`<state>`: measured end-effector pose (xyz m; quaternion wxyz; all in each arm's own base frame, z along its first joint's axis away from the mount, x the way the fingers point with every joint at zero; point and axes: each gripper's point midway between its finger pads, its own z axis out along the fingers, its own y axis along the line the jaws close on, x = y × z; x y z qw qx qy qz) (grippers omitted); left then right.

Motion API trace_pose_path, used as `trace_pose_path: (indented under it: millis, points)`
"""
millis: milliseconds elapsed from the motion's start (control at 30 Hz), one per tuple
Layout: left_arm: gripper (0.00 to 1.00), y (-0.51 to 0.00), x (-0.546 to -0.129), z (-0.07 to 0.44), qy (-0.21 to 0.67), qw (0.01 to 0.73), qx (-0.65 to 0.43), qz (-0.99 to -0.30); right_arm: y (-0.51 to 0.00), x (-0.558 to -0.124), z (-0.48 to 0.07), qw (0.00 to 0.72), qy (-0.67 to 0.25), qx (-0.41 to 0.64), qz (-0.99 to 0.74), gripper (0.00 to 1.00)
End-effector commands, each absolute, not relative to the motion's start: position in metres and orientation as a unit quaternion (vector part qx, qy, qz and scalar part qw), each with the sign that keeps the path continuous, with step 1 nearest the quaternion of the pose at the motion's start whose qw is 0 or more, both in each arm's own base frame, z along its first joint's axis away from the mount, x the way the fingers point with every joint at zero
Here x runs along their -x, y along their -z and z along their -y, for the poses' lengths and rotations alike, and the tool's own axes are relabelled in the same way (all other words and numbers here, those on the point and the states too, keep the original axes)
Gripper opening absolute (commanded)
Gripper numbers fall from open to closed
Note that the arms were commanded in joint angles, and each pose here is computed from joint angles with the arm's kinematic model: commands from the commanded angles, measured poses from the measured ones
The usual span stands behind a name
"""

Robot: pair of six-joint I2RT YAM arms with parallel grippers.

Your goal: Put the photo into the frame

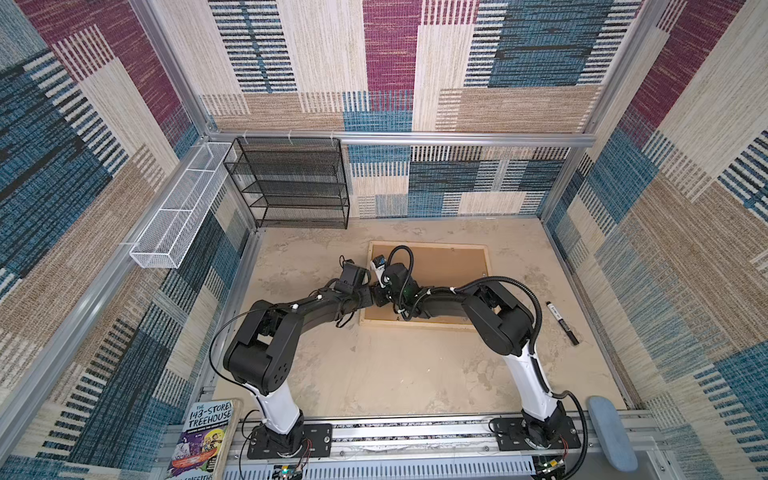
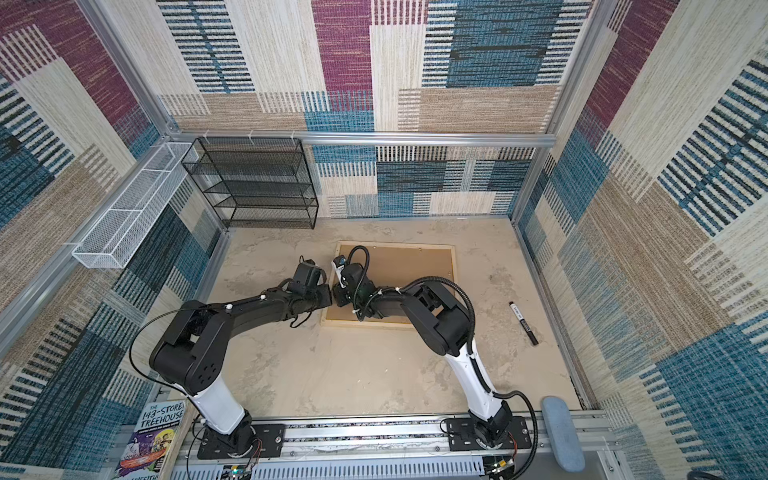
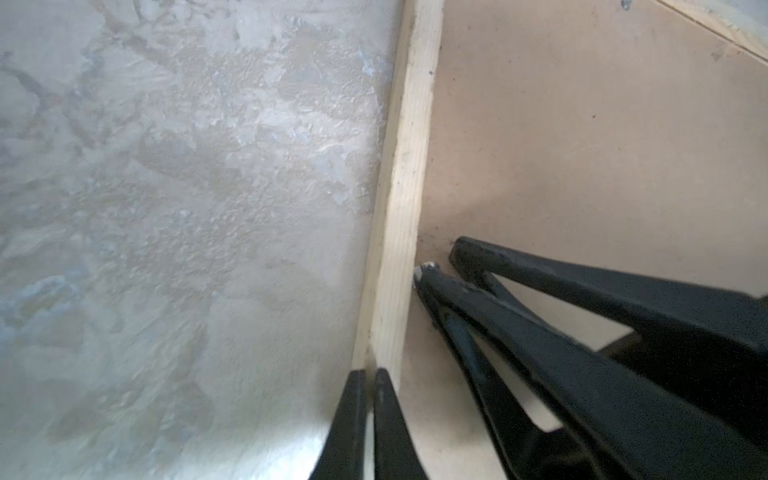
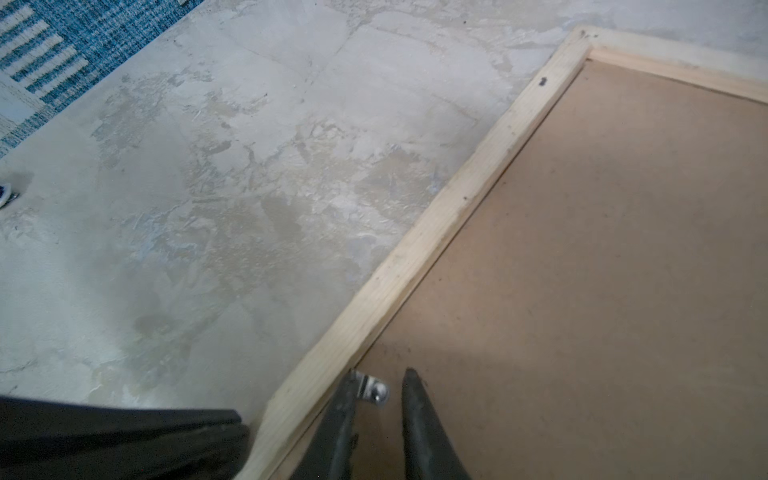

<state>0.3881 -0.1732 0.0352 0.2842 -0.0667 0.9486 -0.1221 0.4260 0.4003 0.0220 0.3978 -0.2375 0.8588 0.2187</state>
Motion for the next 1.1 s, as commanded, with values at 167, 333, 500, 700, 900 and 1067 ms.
trace_pose_path:
  millis: [167, 333, 500, 700, 900, 1067]
  points:
    - [0.10, -0.009, -0.344, 0.194, 0.159, 0.176, 0.043, -0.971, 0.063, -0.373, -0.337, 0.231, -0.103, 0.243, -0.936, 0.23]
    - [0.10, -0.008, -0.342, 0.196, 0.161, 0.173, 0.041, -0.971, 0.066, -0.376, -0.337, 0.228, -0.099, 0.229, -0.941, 0.23]
    - [0.10, -0.006, -0.340, 0.199, 0.163, 0.169, 0.040, -0.971, 0.066, -0.376, -0.337, 0.224, -0.103, 0.213, -0.945, 0.23]
    - [0.10, -0.007, -0.339, 0.203, 0.165, 0.168, 0.037, -0.971, 0.073, -0.375, -0.336, 0.213, -0.100, 0.197, -0.952, 0.23]
    - [0.09, -0.005, -0.337, 0.207, 0.167, 0.164, 0.035, -0.972, 0.075, -0.374, -0.335, 0.209, -0.100, 0.186, -0.955, 0.23]
    - [0.11, -0.005, -0.336, 0.204, 0.160, 0.164, 0.034, -0.973, 0.069, -0.366, -0.343, 0.215, -0.133, 0.217, -0.943, 0.24]
